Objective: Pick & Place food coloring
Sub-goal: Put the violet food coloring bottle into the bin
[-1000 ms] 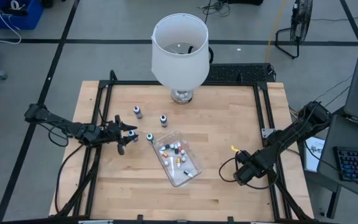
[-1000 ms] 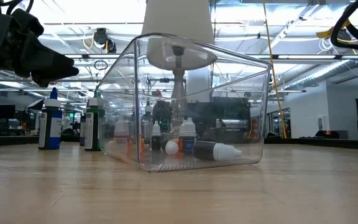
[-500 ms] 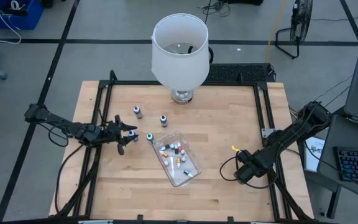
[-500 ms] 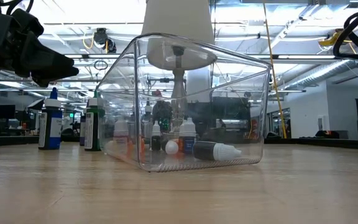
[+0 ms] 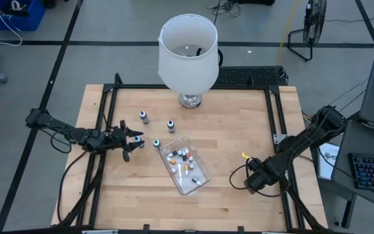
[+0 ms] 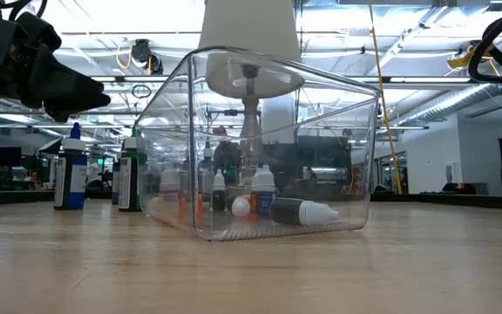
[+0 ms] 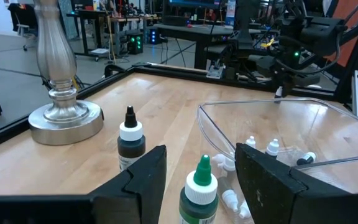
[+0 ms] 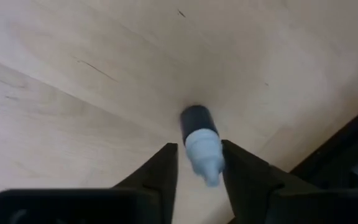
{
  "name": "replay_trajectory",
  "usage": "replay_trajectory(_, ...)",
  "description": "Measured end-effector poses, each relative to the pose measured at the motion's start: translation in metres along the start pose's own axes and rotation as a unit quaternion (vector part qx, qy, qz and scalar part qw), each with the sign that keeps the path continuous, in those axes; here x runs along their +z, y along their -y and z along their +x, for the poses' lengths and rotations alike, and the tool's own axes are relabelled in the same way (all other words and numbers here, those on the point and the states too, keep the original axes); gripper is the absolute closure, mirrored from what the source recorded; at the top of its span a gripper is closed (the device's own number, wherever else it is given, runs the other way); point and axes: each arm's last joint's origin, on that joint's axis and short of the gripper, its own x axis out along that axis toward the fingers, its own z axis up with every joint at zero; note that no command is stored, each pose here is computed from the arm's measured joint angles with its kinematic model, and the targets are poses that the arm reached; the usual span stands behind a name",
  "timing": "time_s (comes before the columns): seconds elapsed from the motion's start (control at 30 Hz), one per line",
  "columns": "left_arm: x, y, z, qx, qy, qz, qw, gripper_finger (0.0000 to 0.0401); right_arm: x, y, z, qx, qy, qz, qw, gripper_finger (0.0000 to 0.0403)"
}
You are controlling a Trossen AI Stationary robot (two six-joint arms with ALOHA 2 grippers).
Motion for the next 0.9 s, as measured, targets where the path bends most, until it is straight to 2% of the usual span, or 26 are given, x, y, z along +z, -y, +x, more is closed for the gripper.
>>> replay_trajectory(0.2,0.0,0.0,0.0,0.0,0.0,0.0,1.0,0.021,0.001,0.0,0.0,0.004,0.021,-0.015,1.0,0.0354)
replay_trajectory(0.33,0.0,0.0,0.0,0.0,0.0,0.0,1.0,0.021,0.004,-0.004,-0.001,0.025,0.082,-0.044,0.995,0.0356)
replay_trajectory(0.43,0.0,0.0,0.0,0.0,0.0,0.0,1.0,0.021,0.007,-0.011,-0.003,0.065,0.154,-0.077,0.983,0.0356)
replay_trajectory(0.53,0.0,0.0,0.0,0.0,0.0,0.0,1.0,0.021,0.012,-0.024,-0.01,0.11,0.226,-0.112,0.962,0.0356)
replay_trajectory(0.67,0.0,0.0,0.0,0.0,0.0,0.0,1.0,0.021,0.019,-0.046,-0.036,0.164,0.313,-0.168,0.92,0.0356)
replay_trajectory(0.73,0.0,0.0,0.0,0.0,0.0,0.0,1.0,0.021,0.021,-0.06,-0.058,0.192,0.356,-0.201,0.892,0.0356)
replay_trajectory(0.83,0.0,0.0,0.0,0.0,0.0,0.0,1.0,0.021,0.022,-0.079,-0.099,0.22,0.436,-0.262,0.832,0.0356)
replay_trajectory(0.9,0.0,0.0,0.0,0.0,0.0,0.0,1.0,0.021,0.019,-0.091,-0.132,0.241,0.499,-0.303,0.775,0.0356)
